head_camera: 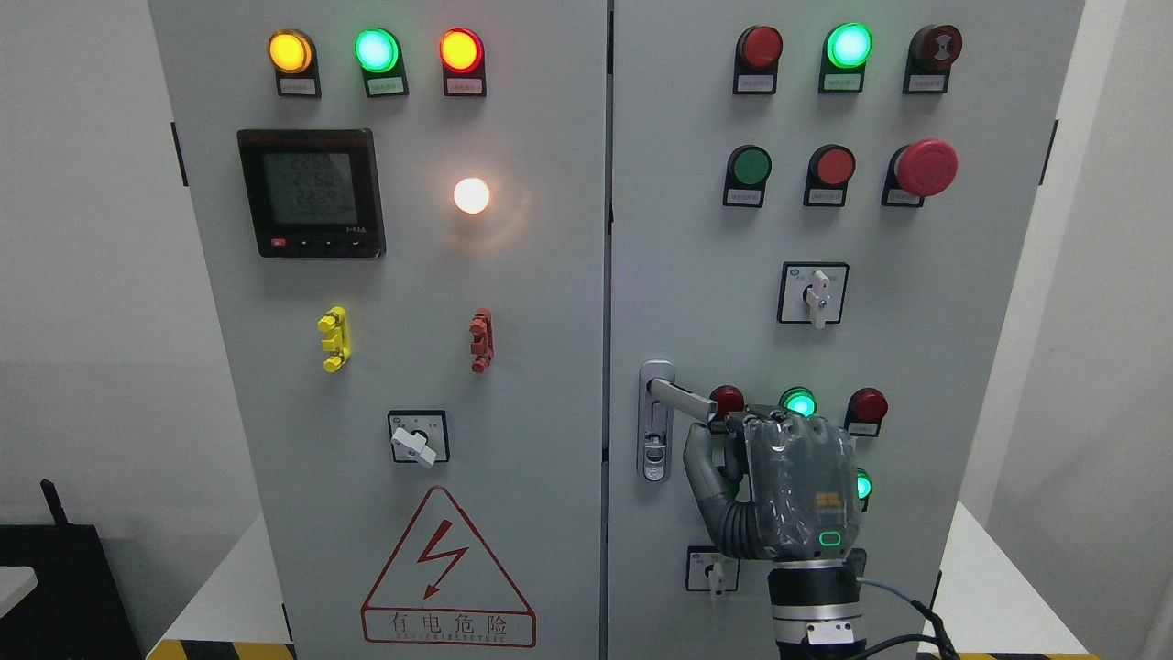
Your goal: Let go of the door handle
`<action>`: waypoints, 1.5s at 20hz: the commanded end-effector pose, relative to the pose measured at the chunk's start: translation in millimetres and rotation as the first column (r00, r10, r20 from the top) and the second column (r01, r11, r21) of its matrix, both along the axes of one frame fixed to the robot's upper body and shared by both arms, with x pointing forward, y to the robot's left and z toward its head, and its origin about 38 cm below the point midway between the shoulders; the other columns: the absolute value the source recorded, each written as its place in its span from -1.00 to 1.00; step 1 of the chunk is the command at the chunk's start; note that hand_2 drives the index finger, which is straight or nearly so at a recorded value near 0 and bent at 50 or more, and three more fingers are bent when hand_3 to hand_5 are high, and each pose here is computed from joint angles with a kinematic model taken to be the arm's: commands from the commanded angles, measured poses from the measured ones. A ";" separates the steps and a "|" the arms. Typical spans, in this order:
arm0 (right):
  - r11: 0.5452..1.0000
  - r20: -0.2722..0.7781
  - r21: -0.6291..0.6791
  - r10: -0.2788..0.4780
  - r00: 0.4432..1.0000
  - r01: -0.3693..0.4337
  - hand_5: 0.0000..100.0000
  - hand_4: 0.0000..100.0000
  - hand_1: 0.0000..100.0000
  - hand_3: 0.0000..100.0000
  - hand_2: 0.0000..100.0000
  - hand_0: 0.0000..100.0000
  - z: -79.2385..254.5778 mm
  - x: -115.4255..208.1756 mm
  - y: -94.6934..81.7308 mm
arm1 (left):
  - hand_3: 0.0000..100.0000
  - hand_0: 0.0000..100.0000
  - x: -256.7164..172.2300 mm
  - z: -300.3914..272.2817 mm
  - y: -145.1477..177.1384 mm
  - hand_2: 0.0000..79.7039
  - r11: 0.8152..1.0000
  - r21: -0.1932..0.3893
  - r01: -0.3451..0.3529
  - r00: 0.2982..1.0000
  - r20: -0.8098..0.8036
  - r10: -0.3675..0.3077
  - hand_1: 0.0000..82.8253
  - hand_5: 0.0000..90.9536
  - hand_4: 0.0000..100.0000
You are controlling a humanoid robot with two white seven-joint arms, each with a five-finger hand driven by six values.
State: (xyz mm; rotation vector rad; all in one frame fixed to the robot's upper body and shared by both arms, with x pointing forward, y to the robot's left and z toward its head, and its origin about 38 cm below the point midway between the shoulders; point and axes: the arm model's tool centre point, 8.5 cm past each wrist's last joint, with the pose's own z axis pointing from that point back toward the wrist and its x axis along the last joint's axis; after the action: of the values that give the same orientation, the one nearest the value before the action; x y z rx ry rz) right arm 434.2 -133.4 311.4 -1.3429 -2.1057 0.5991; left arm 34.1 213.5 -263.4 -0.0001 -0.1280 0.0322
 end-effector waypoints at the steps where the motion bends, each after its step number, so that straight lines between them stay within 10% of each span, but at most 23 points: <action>1: 1.000 0.010 -0.002 0.015 1.000 -0.015 0.97 0.95 -0.15 1.00 0.92 0.42 -14.3 -12.4 -0.7 | -1.00 -0.76 3.3 0.1 -0.1 -1.00 1.000 0.002 0.027 1.000 0.010 -0.027 -0.06 -1.00 -1.00; 7: 1.000 0.029 -0.031 0.004 1.000 -0.003 0.76 0.67 -0.24 0.88 0.35 0.34 -29.8 -40.8 -20.1 | -1.00 -0.76 3.3 0.1 -0.1 -1.00 1.000 0.002 0.027 1.000 0.010 -0.027 -0.06 -1.00 -1.00; 17: 1.000 0.081 0.016 0.006 0.997 -0.008 -1.00 -0.85 -0.37 -0.72 -0.79 0.30 -23.5 -51.1 -33.4 | -1.00 -0.76 3.3 0.1 -0.1 -1.00 1.000 0.002 0.027 1.000 0.010 -0.027 -0.06 -1.00 -1.00; 20: 1.000 0.076 0.019 0.005 0.997 -0.007 -1.00 -1.00 -0.47 -1.00 -1.00 0.28 -25.1 -50.4 -35.3 | -1.00 -0.76 3.3 0.1 -0.1 -1.00 1.000 0.002 0.027 1.000 0.010 -0.027 -0.06 -1.00 -1.00; 30: 1.000 0.058 0.015 -0.025 0.998 0.024 -1.00 -1.00 -0.57 -1.00 -1.00 0.20 -33.0 -47.7 -69.7 | -1.00 -0.76 3.3 0.1 -0.1 -1.00 1.000 0.002 0.027 1.000 0.010 -0.027 -0.06 -1.00 -1.00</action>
State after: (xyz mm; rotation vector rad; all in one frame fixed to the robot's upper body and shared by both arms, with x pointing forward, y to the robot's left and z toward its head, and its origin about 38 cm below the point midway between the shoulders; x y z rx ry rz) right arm 389.4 -176.5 279.6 -1.3428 -2.1556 0.5470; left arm 34.2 213.5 -263.4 -0.0001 -0.1281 0.0322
